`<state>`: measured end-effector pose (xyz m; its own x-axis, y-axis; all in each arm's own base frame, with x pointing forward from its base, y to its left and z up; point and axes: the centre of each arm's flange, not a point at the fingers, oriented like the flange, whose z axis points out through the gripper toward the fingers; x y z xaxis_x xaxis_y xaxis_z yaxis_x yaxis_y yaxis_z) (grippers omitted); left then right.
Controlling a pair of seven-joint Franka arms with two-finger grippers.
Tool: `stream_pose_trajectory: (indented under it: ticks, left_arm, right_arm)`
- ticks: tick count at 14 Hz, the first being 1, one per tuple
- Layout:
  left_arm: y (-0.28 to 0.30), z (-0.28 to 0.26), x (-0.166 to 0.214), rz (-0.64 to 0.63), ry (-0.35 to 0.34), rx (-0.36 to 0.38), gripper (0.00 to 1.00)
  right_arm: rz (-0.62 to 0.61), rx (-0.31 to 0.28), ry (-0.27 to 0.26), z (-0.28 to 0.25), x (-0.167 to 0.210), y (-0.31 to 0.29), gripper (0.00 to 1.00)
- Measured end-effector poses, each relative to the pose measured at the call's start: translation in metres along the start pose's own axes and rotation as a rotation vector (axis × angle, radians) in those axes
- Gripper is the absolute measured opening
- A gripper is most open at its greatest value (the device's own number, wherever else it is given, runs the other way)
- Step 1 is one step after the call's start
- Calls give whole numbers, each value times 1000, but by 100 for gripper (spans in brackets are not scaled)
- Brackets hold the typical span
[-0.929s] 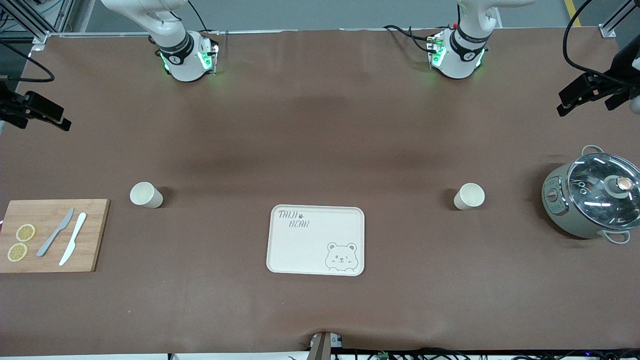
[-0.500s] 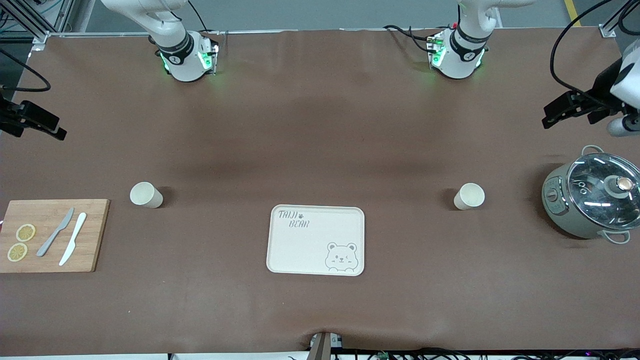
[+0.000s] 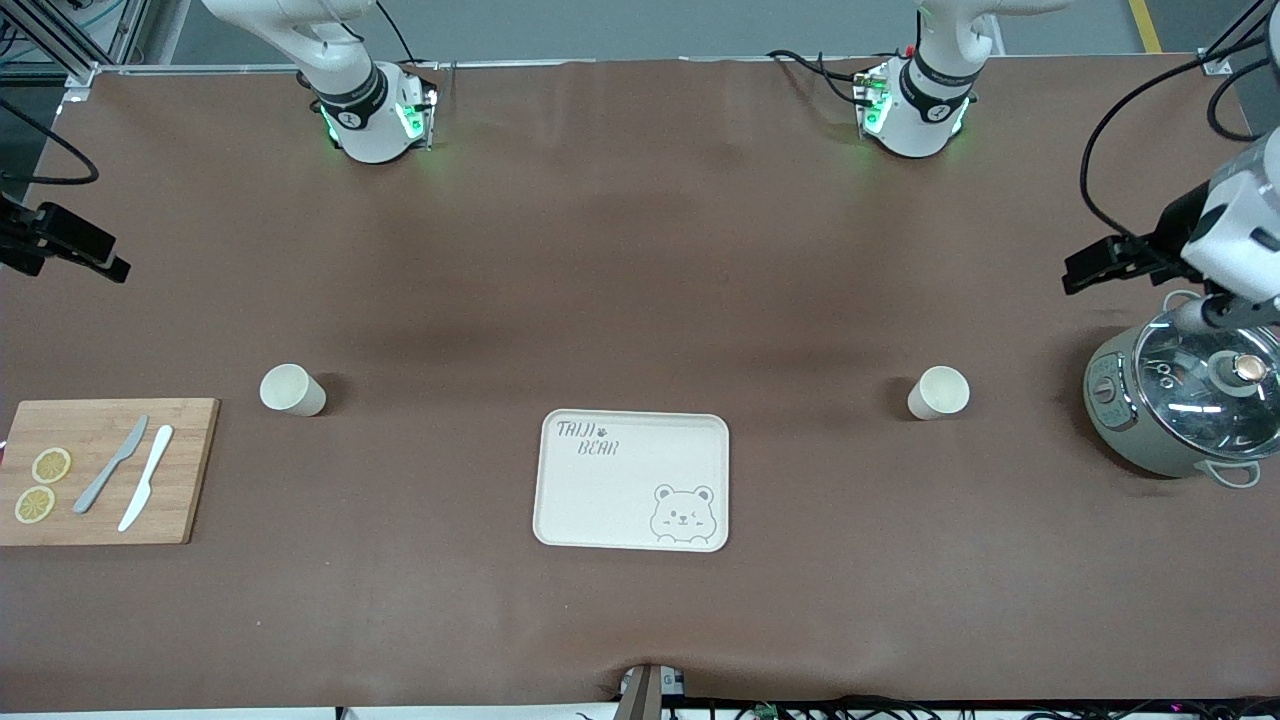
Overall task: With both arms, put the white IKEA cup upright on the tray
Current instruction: 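Reach the left gripper toward the white cup beside the steel pot, then grasp the white cup with the left gripper while the right gripper reaches the other cup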
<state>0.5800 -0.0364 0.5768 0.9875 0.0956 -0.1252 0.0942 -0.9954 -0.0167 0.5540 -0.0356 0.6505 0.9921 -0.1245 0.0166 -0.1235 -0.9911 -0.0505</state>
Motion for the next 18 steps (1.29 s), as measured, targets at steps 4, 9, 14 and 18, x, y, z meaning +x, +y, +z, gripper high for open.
stream_pose_trajectory:
  ticks: [4,9,14,18]
  left_arm:
    - [-1,66,30,-9,-14,-1,100]
    - [1,172,38,-8,34,-9,100]
    - [-6,254,35,-19,22,-9,95]
    - [-14,294,34,-33,53,-16,93]
  right_arm:
    - [25,-2,-8,5,4,13,100]
    - [23,-3,-13,12,8,12,100]
    - [23,-6,-7,26,21,10,100]
    - [24,-9,-5,41,32,9,100]
